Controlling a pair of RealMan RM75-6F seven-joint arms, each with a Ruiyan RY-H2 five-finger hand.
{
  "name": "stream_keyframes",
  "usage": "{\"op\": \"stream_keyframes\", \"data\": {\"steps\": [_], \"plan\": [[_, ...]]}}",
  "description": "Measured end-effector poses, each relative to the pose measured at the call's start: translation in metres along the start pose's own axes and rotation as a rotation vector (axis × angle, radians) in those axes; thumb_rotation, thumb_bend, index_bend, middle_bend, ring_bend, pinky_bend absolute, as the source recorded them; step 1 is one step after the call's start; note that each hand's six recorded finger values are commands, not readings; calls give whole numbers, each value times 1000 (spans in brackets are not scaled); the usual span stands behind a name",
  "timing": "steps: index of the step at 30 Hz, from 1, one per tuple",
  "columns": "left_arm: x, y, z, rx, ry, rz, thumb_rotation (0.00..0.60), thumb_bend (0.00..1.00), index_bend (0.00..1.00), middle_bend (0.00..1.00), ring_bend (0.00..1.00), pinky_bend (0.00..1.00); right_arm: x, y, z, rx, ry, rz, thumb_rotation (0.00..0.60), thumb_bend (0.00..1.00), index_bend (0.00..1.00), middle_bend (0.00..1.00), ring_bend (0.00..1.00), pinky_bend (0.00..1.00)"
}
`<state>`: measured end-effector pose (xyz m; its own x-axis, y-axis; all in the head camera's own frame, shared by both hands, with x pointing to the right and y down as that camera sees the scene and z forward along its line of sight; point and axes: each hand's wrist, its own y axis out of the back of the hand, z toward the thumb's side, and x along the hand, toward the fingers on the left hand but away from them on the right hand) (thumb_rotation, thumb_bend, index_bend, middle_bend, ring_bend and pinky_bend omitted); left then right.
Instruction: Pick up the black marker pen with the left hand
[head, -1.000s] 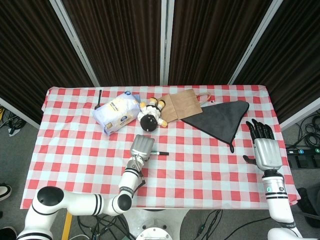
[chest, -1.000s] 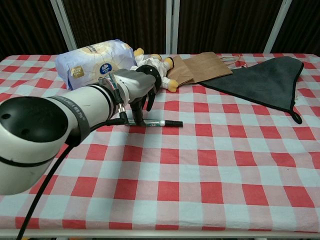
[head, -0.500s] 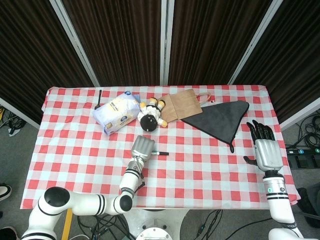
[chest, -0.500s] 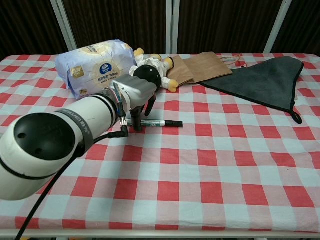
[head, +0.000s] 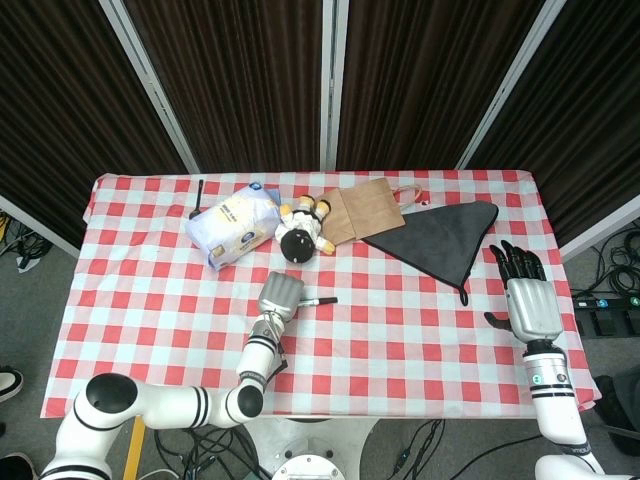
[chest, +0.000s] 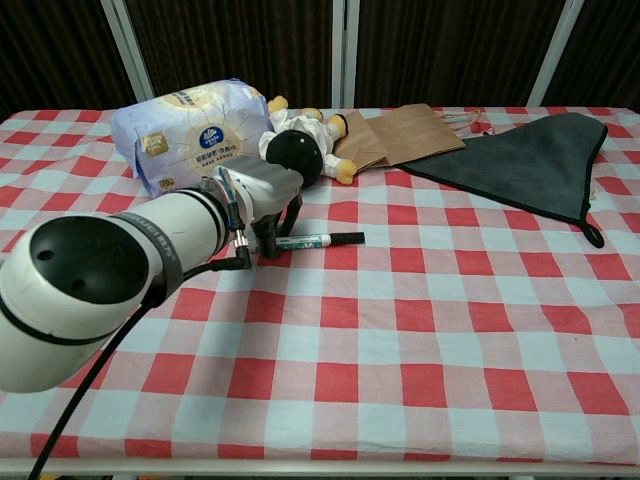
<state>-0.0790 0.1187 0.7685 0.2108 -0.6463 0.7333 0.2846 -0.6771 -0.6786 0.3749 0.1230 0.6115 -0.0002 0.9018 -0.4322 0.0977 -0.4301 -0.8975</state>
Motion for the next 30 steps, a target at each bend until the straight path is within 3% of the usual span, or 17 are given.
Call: {"op": "stream_keyframes", "data": {"steps": [13,17,22,26,30], "plan": [[-5,16,-4,-66,-21,22,600,418,536,562,514,620,0,2,6,-2,19,-1,600,0,0,0,0,0],[-12,30,1,-117,-56,44,600,427,537,564,517,628,-2,7,17,-9,67,-32,600,12,0,74,0,9],[-20,48,9,-137,-100,69,600,429,537,566,519,630,-8,14,43,-42,166,-95,600,22,0,155,0,97],[-25,61,14,-129,-117,76,600,429,535,566,519,630,-15,4,63,-87,219,-45,600,25,18,165,7,119],[-29,70,15,-122,-114,90,600,429,537,566,519,630,-24,-16,93,-103,277,23,600,39,140,215,54,172]]}}
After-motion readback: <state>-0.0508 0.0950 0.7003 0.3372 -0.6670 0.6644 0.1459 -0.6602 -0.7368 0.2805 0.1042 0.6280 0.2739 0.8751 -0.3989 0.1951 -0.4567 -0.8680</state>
